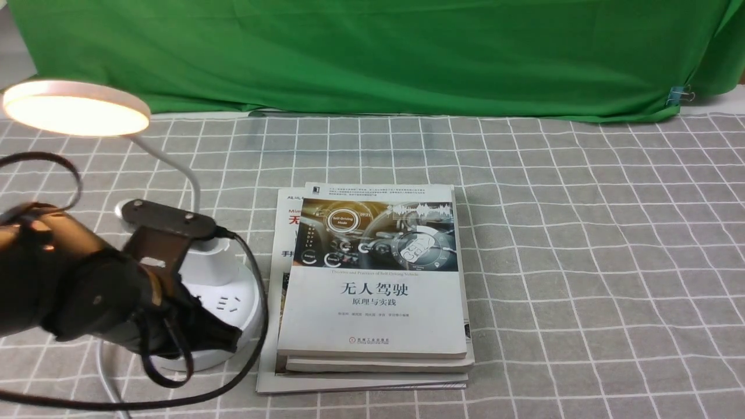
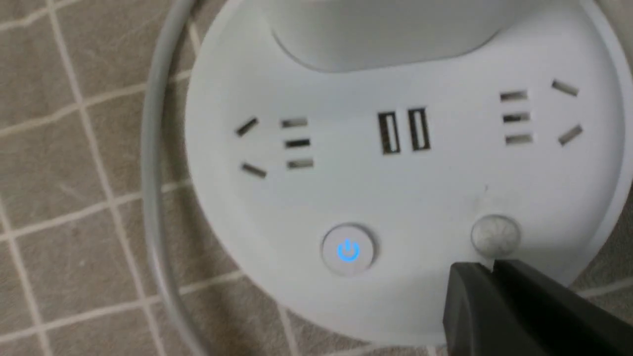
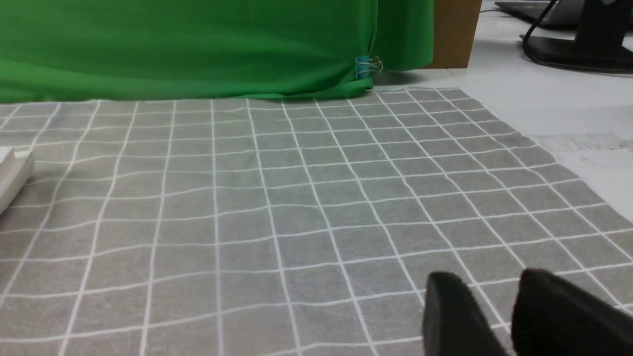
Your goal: Turn on the desk lamp on the grey coffee tablecloth with your hand.
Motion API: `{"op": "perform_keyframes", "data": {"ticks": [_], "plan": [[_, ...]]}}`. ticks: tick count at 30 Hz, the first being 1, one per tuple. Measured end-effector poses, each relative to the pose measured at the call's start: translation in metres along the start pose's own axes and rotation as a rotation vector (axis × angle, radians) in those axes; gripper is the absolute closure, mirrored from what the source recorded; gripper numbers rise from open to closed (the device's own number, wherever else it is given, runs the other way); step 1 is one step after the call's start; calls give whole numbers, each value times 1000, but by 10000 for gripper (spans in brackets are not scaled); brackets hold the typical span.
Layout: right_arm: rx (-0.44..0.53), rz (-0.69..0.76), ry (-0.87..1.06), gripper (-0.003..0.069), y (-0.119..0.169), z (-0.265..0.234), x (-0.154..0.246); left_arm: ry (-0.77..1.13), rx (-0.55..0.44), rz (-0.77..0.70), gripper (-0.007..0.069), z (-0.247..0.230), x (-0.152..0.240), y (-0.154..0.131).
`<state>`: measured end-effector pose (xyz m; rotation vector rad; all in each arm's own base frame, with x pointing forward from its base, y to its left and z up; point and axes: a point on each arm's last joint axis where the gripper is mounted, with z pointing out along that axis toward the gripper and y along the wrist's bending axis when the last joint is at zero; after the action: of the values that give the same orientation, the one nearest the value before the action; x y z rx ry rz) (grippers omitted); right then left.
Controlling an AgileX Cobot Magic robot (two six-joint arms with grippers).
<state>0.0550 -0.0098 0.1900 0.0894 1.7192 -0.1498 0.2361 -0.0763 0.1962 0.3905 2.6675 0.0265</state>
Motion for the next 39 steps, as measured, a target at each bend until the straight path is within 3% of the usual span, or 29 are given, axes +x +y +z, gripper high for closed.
{"op": "perform_keyframes", "data": {"ticks": [7, 16, 20, 26, 39], "plan": [[0, 0, 0, 414, 0, 0, 0, -131, 46, -39, 606, -62, 18, 4], [0, 0, 0, 414, 0, 0, 0, -237, 115, -109, 606, -87, 78, 4], [0, 1, 0, 414, 0, 0, 0, -478, 139, -124, 606, -118, 90, 7], [0, 1, 0, 414, 0, 0, 0, -676, 153, -131, 606, -146, 104, 10], [0, 1, 0, 414, 0, 0, 0, -736, 153, -130, 606, -154, 110, 12]]}}
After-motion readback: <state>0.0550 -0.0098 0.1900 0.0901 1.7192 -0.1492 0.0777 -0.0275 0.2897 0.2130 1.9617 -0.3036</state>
